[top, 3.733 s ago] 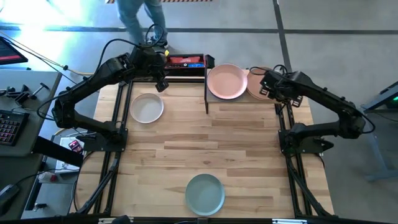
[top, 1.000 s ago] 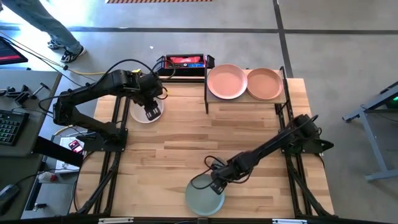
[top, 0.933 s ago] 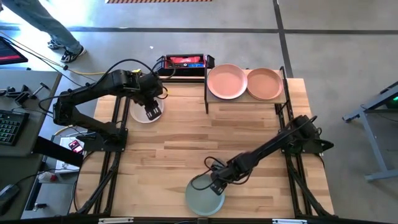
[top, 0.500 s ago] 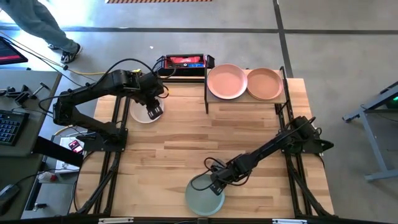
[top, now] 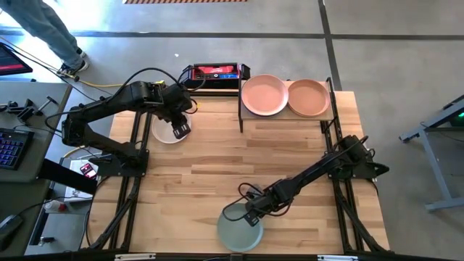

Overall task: Place and stack plates onto a shelf
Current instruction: Stack the green plate on top of the orange plate on the shelf

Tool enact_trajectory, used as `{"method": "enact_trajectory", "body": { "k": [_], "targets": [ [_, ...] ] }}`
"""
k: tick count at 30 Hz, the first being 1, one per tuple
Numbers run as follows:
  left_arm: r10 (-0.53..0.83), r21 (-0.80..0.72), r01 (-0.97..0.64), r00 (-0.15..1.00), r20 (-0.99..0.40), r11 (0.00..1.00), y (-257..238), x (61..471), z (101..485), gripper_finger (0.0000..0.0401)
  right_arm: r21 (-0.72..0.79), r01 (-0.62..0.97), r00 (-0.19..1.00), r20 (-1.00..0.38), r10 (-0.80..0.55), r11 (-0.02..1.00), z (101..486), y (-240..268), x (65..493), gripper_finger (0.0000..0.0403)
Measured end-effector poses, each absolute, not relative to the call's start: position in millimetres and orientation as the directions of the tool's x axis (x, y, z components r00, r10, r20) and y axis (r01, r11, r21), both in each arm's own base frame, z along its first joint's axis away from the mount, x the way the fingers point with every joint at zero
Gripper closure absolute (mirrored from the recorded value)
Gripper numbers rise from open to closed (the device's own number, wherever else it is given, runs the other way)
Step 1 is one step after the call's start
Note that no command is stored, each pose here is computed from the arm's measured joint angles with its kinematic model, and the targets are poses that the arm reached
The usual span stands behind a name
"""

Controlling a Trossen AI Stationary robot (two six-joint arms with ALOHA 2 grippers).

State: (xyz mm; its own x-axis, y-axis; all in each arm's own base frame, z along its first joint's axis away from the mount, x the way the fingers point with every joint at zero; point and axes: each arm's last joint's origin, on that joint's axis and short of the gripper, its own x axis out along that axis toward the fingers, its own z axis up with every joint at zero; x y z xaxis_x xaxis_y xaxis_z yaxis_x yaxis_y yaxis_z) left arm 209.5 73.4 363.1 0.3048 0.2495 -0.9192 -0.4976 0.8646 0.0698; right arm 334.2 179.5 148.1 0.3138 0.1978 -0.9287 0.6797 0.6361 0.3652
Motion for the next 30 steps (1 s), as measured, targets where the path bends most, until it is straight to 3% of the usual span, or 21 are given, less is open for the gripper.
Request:
{"method": "enact_trajectory", "body": {
  "k": [17, 30],
  "targets": [
    [0.251, 0.075, -0.491, 0.304, -0.919, 0.868, 73.4, 209.4, 363.1, 0.0274, 0.126, 0.685, 0.163, -0.986, 0.018, 0.717, 215.7, 163.1, 333.5, 0.0403],
    [0.251, 0.075, -0.492, 0.303, -0.919, 0.868, 73.4, 209.5, 363.1, 0.0274, 0.086, 0.77, 0.222, -0.965, -0.14, 0.632, 293.7, 110.5, 289.1, 0.0403]
  ]
}}
